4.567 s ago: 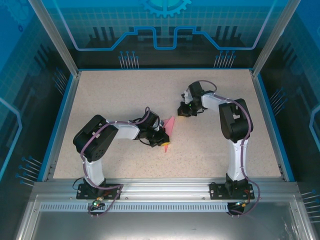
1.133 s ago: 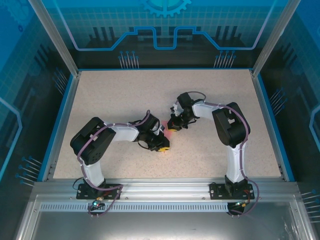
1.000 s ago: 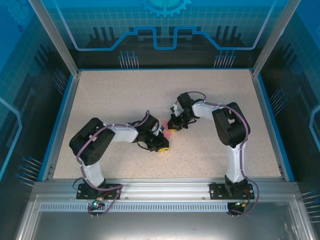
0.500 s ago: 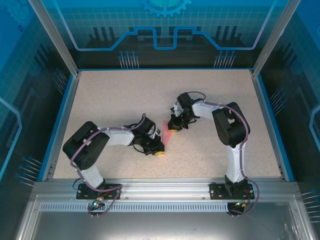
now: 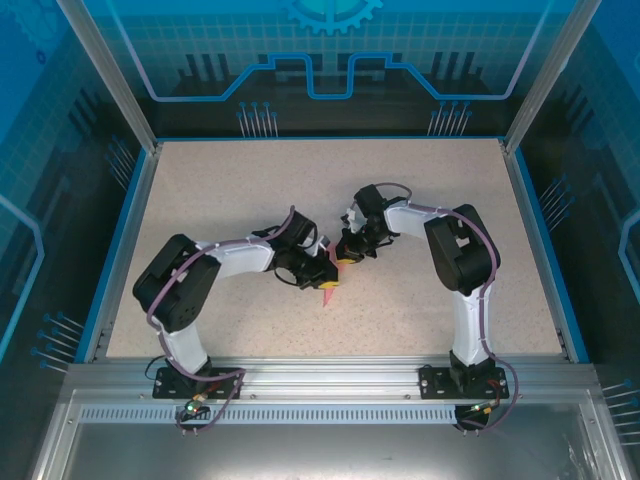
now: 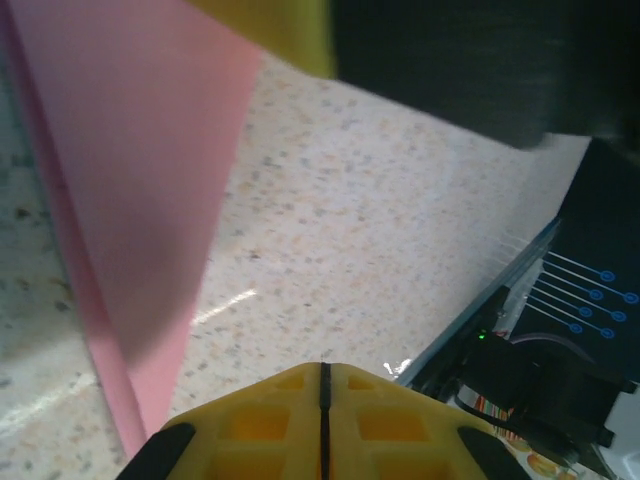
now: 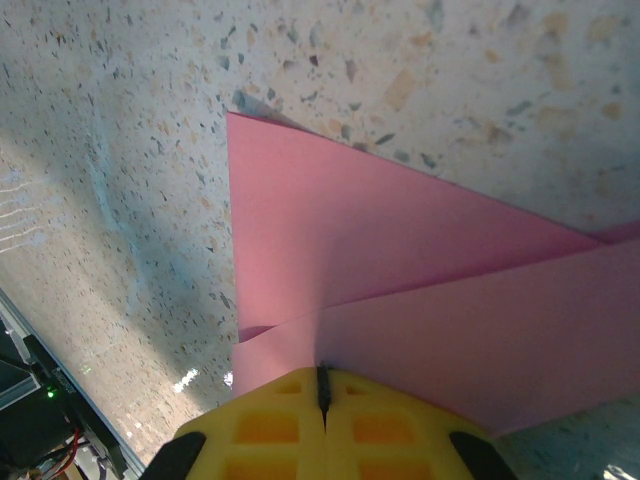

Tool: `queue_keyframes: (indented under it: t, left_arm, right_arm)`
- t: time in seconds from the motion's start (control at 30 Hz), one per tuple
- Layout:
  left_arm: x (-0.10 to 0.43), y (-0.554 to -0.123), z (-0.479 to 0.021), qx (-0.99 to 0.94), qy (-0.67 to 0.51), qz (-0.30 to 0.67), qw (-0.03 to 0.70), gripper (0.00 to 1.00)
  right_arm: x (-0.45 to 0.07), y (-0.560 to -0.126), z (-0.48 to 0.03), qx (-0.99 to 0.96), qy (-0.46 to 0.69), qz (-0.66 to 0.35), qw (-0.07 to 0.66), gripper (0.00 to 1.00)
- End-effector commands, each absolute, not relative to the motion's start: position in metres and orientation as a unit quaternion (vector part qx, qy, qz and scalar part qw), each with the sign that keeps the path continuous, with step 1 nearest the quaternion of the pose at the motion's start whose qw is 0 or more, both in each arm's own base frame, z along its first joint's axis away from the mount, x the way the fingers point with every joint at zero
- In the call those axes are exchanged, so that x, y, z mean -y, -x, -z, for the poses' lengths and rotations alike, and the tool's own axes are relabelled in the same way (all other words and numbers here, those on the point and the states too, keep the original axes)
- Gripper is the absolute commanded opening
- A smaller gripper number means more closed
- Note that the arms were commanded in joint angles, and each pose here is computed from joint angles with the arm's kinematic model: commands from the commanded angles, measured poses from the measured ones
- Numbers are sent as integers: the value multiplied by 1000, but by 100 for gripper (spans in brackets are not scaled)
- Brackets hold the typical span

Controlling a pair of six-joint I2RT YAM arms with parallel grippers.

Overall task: Fold a paper plane with a square sheet of paper (fold left side to right side)
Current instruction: Fold the wing for the fifth time at the center of the table.

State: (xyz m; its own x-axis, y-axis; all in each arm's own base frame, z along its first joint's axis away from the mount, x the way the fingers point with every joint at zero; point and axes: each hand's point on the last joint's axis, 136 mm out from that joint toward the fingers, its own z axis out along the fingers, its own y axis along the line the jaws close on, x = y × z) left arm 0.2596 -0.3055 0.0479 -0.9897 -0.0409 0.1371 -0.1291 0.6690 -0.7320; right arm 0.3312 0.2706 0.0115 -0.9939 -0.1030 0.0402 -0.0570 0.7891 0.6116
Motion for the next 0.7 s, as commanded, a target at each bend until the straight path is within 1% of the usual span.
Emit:
queue_keyframes:
  t: [0.0, 0.4, 0.67]
  left_arm:
    - [306, -249, -34, 912, -39, -398, 90, 9]
    - [281, -207, -6, 925, -46, -353, 136, 9]
    - [265, -184, -1, 927, -55, -338, 152, 8]
  right_arm:
    - [-248, -326, 19, 964, -23, 259, 54, 3]
    - [-244, -324, 22, 967, -22, 249, 58, 3]
    - [-243, -324, 22, 967, -22, 247, 58, 3]
